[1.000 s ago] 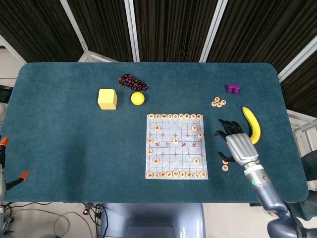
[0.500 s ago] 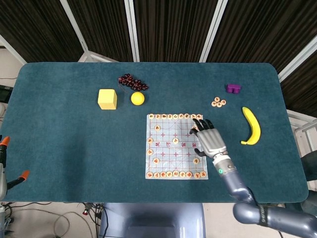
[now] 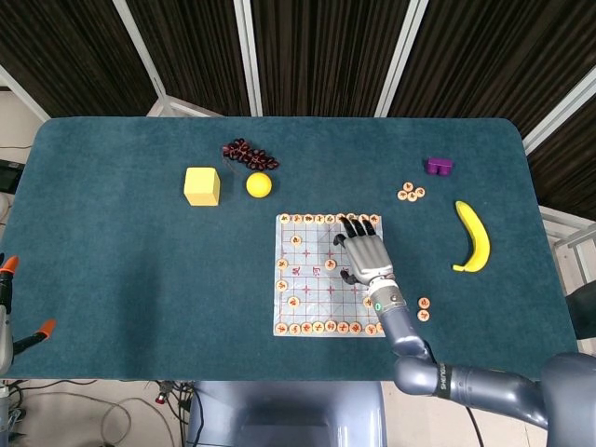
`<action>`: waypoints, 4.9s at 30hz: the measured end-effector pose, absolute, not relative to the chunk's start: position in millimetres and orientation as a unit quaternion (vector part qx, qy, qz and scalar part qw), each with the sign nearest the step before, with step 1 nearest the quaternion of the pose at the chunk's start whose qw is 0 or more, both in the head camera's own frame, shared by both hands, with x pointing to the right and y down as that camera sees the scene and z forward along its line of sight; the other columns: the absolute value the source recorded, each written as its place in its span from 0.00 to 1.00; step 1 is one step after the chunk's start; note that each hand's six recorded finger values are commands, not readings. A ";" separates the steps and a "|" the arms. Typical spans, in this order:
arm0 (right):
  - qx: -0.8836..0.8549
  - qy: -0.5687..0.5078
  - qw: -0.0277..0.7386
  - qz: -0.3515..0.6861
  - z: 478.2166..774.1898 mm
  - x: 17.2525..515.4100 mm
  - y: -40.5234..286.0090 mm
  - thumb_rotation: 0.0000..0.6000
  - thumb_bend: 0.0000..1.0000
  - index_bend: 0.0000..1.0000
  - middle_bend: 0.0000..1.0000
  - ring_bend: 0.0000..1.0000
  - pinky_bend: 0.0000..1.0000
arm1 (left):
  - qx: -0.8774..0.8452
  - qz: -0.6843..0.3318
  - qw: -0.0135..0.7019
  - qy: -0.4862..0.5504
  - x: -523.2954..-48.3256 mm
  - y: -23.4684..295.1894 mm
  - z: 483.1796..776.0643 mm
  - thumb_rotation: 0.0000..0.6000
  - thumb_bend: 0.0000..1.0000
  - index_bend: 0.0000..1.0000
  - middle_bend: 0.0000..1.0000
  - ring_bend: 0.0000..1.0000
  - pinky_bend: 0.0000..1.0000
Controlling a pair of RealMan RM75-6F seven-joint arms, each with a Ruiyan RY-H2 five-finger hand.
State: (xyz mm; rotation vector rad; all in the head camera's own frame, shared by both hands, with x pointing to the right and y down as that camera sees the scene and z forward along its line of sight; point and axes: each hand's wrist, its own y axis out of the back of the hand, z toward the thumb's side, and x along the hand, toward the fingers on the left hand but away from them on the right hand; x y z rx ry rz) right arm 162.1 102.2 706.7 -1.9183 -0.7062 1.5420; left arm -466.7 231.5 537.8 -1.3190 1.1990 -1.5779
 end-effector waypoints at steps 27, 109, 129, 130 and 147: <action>-0.705 -0.253 0.280 0.600 738.8 151.6 107.7 1.00 0.37 0.40 0.00 0.00 0.04 | -0.512 -0.616 0.363 0.475 -471.3 230.0 537.1 1.00 0.03 0.05 0.00 0.00 0.07; -0.686 -0.276 0.255 0.623 752.3 142.4 76.7 1.00 0.37 0.51 0.00 0.00 0.04 | -0.502 -0.622 0.360 0.482 -476.0 228.9 535.8 1.00 0.03 0.06 0.00 0.00 0.07; -0.685 -0.269 0.257 0.626 754.7 140.4 77.5 1.00 0.37 0.39 0.00 0.00 0.04 | -0.502 -0.622 0.359 0.482 -476.5 228.4 536.5 1.00 0.03 0.06 0.00 0.00 0.07; -0.685 -0.271 0.257 0.625 753.6 140.2 76.9 1.00 0.37 0.39 0.00 0.00 0.04 | -0.502 -0.622 0.359 0.482 -476.7 228.3 536.5 1.00 0.03 0.06 0.00 0.00 0.07; -0.698 -0.328 0.284 0.570 660.2 184.7 66.9 1.00 0.37 0.27 0.00 0.00 0.04 | -0.502 -0.620 0.361 0.482 -475.1 229.1 535.6 1.00 0.03 0.06 0.00 0.00 0.07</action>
